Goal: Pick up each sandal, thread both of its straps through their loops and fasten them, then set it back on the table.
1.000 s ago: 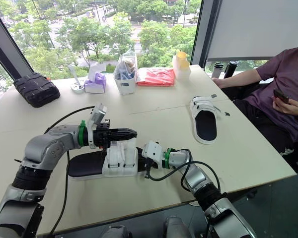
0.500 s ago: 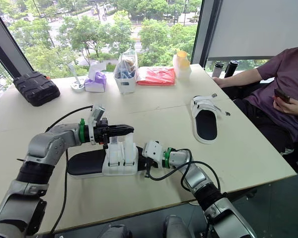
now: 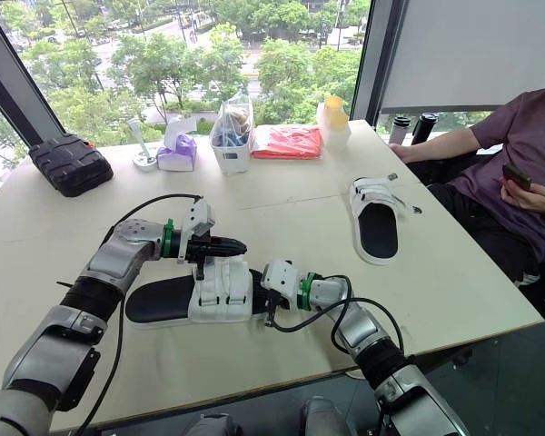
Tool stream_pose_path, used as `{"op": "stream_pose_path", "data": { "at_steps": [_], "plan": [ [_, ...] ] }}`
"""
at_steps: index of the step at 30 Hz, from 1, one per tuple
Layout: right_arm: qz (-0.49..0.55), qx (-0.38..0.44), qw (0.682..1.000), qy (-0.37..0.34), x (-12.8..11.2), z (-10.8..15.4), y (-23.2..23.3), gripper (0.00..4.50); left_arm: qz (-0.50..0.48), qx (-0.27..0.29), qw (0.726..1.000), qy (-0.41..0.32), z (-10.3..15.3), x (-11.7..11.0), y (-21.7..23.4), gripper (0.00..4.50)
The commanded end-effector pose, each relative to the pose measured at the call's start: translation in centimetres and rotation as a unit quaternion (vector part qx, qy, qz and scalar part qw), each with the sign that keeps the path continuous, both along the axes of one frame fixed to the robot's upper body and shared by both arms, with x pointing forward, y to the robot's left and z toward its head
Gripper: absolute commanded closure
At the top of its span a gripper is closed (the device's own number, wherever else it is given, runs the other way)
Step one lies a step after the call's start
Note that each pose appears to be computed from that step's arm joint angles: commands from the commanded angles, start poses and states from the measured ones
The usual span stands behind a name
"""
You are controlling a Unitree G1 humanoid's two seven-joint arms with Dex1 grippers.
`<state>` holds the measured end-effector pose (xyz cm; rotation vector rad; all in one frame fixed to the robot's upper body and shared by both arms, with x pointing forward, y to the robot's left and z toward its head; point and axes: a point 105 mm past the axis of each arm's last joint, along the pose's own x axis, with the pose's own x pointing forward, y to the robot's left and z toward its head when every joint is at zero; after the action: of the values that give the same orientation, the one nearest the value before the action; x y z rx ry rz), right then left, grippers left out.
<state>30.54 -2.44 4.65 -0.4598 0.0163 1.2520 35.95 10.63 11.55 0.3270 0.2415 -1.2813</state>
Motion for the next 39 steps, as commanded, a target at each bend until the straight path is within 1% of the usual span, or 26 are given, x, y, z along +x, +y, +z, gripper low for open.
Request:
{"op": "stream_pose_path", "data": {
  "at_steps": [1, 2, 4, 7, 8, 9, 10, 12, 14, 16, 19, 22, 24, 26, 30, 33, 35, 39],
  "plan": [
    [-0.063, -0.129, 0.981, 0.13, -1.8, -8.7, -4.2, 4.5, 0.024, 0.029, 0.999, 0.004, -0.6, 0.6, 1.0, 3.81],
    [-0.063, -0.129, 0.981, 0.13, -1.7, -8.7, -4.3, 4.5, 0.027, 0.027, 0.999, 0.004, -0.5, 0.7, 1.0, 3.51],
    [-0.063, -0.129, 0.981, 0.129, -1.7, -8.7, -4.3, 4.5, 0.033, 0.021, 0.999, 0.004, -0.3, 0.8, 1.0, 2.45],
    [-0.062, -0.125, 0.983, 0.123, -1.6, -8.5, -4.3, 4.5, 0.059, -0.028, 0.998, -0.006, 1.5, 1.3, 1.2, 1.19],
    [-0.064, -0.121, 0.984, 0.116, -1.5, -8.3, -4.3, 4.5, 0.07, -0.045, 0.996, -0.009, 2.2, 1.3, 1.3, 0.87],
    [-0.064, -0.116, 0.985, 0.108, -1.4, -7.9, -4.3, 4.5, 0.08, -0.067, 0.995, -0.008, 3.0, 1.3, 1.6, 0.42],
    [-0.068, -0.105, 0.988, 0.092, -1.1, -7.3, -4.3, 4.5, 0.094, -0.102, 0.99, -0.005, 4.3, 1.1, 2.0, 0.02],
    [-0.087, -0.078, 0.991, 0.065, -0.1, -5.8, -4.5, 4.5, 0.112, -0.154, 0.982, 0.009, 6.2, 0.3, 2.8, 0.02],
    [-0.116, -0.036, 0.992, 0.029, 1.1, -3.1, -5.0, 4.5, 0.123, -0.191, 0.974, 0.028, 7.5, -1.4, 3.9, 0.02],
    [-0.129, -0.005, 0.992, 0.007, 1.4, -0.9, -5.4, 4.5, 0.13, -0.204, 0.969, 0.046, 8.0, -3.1, 4.5, 0.02],
    [-0.121, 0.022, 0.992, -0.008, 0.6, 1.8, -6.0, 4.5, 0.136, -0.186, 0.97, 0.074, 7.2, -5.8, 5.4, 0.02],
    [-0.105, 0.037, 0.994, -0.018, -0.6, 4.9, -6.7, 4.5, 0.131, -0.157, 0.971, 0.122, 5.6, -9.2, 6.1, 0.02],
    [-0.084, 0.029, 0.996, -0.016, -1.8, 6.4, -7.2, 4.5, 0.123, -0.148, 0.968, 0.159, 4.8, -11.0, 6.1, 0.02],
    [-0.074, 0.016, 0.997, -0.012, -2.7, 7.4, -7.8, 4.5, 0.121, -0.144, 0.965, 0.183, 4.3, -12.1, 6.1, 0.02],
    [-0.082, -0.004, 0.997, -0.008, -3.5, 8.6, -9.4, 4.5, 0.132, -0.141, 0.959, 0.206, 3.2, -12.7, 6.0, 0.02],
    [-0.116, -0.031, 0.993, -0.023, -3.9, 10.0, -11.9, 4.5, 0.165, -0.142, 0.95, 0.225, 1.2, -11.6, 5.7, 0.02],
    [-0.128, -0.033, 0.991, -0.022, -4.1, 10.4, -12.5, 4.5, 0.144, -0.146, 0.949, 0.238, 1.0, -11.9, 5.0, 0.02],
    [-0.144, -0.027, 0.989, -0.021, -4.4, 11.2, -12.8, 4.5, 0.12, -0.153, 0.949, 0.25, 0.3, -11.5, 3.6, 0.02]
  ]
}}
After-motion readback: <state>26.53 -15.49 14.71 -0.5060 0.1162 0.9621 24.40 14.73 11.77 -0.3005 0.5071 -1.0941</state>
